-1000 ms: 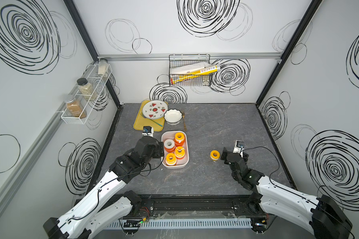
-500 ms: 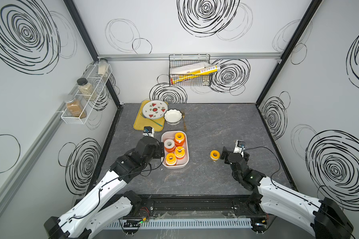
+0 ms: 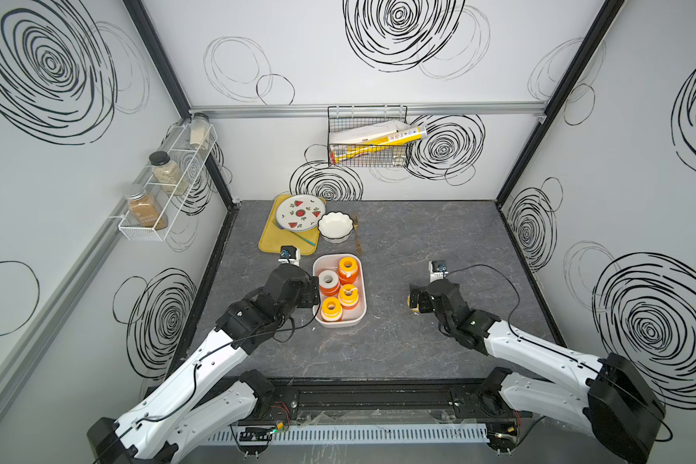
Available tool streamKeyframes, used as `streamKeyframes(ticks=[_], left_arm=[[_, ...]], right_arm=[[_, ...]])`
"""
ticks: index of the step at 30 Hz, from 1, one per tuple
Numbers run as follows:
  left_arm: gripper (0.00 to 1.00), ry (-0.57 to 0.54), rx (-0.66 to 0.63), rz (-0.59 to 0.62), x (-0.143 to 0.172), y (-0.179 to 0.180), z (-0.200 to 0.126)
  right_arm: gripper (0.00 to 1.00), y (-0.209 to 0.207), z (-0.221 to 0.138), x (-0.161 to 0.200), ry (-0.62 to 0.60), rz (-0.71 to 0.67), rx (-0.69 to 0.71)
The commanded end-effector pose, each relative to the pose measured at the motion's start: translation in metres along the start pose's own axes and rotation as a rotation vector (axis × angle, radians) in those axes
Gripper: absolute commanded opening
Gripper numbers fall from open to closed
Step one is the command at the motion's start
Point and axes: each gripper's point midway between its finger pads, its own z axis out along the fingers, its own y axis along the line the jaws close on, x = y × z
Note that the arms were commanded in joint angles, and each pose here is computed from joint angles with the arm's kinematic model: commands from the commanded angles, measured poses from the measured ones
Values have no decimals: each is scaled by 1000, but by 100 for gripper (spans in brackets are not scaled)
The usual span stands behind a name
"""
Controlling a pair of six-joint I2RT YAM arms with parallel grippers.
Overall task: Put the sealing tape into the storage box
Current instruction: Pick up the sealing tape at the center of the board.
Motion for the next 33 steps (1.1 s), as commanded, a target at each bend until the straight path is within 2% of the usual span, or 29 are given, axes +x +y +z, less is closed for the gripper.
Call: streamKeyframes(ticks=[1, 18, 26, 33], left_arm=[[78, -33, 20, -18, -6, -3, -1], [79, -25, 5, -18, -4, 0, 1], [79, -24, 1, -17, -4, 0, 2], [79, -13, 3, -13, -2, -1, 4]], right_arm=[[100, 11, 6, 4, 93, -73, -47], [100, 3, 50, 48, 361, -71, -68], [100, 5, 57, 63, 417, -72, -81], [93, 4, 64, 72, 449, -61, -71]])
